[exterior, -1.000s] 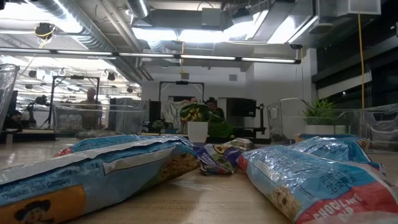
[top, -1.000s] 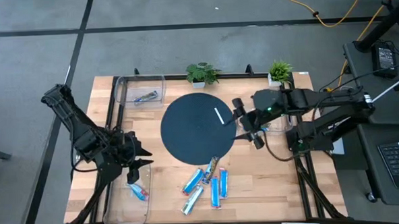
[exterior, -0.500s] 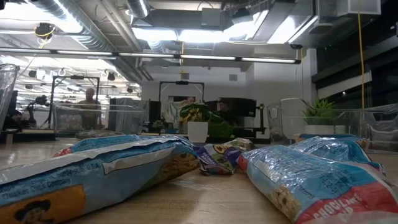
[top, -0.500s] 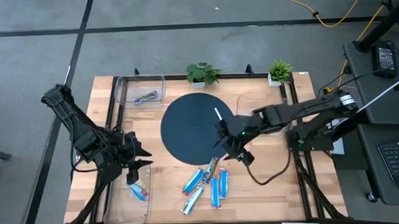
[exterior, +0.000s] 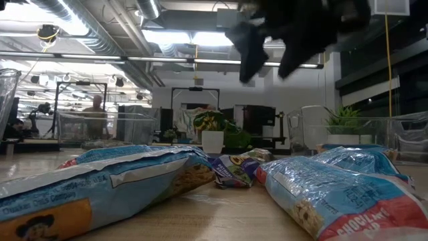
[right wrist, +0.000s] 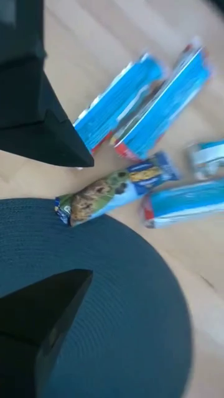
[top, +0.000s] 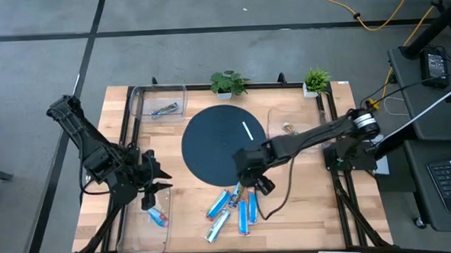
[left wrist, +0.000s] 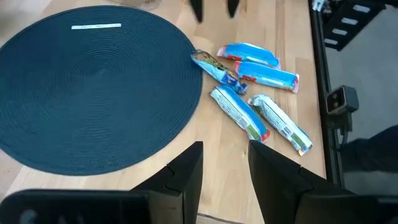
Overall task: Pick and place Granola Bars by type
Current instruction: Put the blue granola bar into the top left transparent bin
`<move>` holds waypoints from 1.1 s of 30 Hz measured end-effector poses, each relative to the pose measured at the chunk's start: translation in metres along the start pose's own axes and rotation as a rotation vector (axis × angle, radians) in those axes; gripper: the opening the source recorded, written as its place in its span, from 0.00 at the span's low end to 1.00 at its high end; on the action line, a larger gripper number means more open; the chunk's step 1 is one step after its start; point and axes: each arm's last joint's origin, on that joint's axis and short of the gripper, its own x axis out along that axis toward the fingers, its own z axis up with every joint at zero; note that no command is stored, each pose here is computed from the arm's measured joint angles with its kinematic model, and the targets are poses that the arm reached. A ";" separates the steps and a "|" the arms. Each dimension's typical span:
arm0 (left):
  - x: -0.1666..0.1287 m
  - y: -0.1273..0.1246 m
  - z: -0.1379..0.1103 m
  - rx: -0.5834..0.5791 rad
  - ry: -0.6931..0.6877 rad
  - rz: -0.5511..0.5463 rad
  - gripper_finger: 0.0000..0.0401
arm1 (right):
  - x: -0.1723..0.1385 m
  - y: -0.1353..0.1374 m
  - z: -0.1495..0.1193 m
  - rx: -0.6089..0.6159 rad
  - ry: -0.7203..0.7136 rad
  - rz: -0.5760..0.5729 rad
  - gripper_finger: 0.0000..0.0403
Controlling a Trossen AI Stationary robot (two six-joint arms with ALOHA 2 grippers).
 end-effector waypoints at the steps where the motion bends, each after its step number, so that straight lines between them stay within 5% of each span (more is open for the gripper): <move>1: 0.000 0.000 0.000 0.006 0.001 -0.007 0.30 | 0.007 -0.001 -0.001 0.002 0.023 -0.002 0.70; 16: 0.000 -0.006 0.005 0.014 -0.043 -0.052 0.30 | 0.079 -0.001 -0.022 0.019 0.210 0.055 0.70; 26: 0.000 -0.007 0.006 0.012 -0.054 -0.062 0.30 | 0.086 -0.004 -0.024 0.011 0.237 -0.018 0.69; 33: 0.000 -0.007 0.006 0.014 -0.054 -0.062 0.30 | 0.086 -0.004 -0.024 0.014 0.235 -0.019 0.55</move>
